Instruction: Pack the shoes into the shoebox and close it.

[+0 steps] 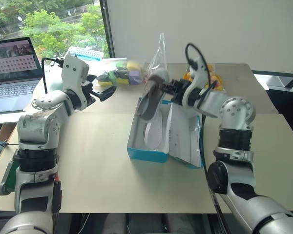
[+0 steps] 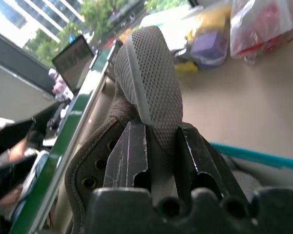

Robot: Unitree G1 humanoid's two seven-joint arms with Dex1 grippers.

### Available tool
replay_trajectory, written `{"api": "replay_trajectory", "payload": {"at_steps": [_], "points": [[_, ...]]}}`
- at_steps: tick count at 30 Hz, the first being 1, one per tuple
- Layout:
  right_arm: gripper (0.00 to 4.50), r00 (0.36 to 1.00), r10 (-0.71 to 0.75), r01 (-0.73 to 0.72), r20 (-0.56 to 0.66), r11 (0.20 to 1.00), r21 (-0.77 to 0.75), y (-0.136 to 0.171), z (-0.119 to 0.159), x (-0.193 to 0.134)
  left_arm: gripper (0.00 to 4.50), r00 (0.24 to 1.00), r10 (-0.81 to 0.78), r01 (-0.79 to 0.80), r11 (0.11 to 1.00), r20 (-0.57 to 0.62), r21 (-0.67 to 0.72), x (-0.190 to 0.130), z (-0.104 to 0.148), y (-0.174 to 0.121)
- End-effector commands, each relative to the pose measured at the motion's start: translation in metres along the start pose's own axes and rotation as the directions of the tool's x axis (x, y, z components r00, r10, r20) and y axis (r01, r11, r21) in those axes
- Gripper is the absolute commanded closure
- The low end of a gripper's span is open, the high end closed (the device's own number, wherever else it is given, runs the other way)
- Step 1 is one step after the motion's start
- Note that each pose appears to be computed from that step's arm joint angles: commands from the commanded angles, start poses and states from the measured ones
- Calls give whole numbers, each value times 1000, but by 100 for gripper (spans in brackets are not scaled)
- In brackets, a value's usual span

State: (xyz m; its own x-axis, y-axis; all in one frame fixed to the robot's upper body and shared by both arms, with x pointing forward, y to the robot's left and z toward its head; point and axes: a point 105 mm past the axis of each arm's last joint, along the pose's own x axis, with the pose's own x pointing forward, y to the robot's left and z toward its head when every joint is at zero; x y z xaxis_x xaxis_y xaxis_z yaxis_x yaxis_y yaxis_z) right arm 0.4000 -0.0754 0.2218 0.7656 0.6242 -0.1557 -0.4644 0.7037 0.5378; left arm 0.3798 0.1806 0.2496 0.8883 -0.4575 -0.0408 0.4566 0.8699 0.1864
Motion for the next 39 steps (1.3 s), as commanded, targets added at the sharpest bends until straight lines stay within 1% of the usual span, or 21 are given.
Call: {"api": "replay_trajectory", "payload": {"at_steps": [1, 4, 7, 12, 16, 21, 26, 28, 30, 32, 33, 36, 39], "points": [[421, 997, 67, -68, -28, 997, -46, 15, -5, -5, 0, 998, 22, -25, 998, 56, 51, -1, 15, 2], [421, 995, 73, -77, -70, 996, -45, 15, -18, -2, 0, 998, 35, -38, 998, 60, 43, -1, 14, 2], [421, 993, 44, -49, -110, 998, -45, 6, -32, 3, 0, 997, 46, -49, 998, 64, 44, -2, 14, 2], [421, 990, 33, -40, -135, 998, -50, 1, -41, 5, 0, 995, 67, -70, 997, 68, 39, -4, 14, 5], [421, 991, 32, -34, -133, 999, -16, -3, -45, 8, 0, 994, 88, -91, 995, 68, 40, -6, 13, 8], [421, 990, 14, -16, -141, 1000, -15, -7, -53, 13, 0, 993, 96, -98, 995, 70, 28, -7, 12, 9], [421, 988, -17, 12, -151, 999, -30, -12, -64, 23, 0, 993, 102, -103, 995, 57, 2, -7, 4, 9], [421, 980, -73, 51, -185, 992, -119, -19, -74, 27, 0, 993, 107, -107, 994, 57, 3, -7, 4, 10], [421, 966, -137, 82, -218, 966, -246, -24, -82, 29, 0, 992, 111, -112, 994, 56, 5, -8, 3, 11], [421, 947, -188, 78, -260, 921, -383, -24, -95, 33, 0, 992, 113, -114, 993, 52, 7, -8, 2, 11], [421, 937, -213, 69, -278, 891, -449, -25, -101, 35, 0, 992, 113, -114, 993, 50, 9, -8, 1, 11], [421, 919, -250, 37, -305, 825, -564, -24, -112, 38, 0, 992, 112, -112, 994, 49, 5, -8, 0, 10], [421, 903, -303, -10, -304, 693, -721, -23, -117, 37, 0, 993, 112, -113, 994, 47, 5, -7, -2, 8]]}}
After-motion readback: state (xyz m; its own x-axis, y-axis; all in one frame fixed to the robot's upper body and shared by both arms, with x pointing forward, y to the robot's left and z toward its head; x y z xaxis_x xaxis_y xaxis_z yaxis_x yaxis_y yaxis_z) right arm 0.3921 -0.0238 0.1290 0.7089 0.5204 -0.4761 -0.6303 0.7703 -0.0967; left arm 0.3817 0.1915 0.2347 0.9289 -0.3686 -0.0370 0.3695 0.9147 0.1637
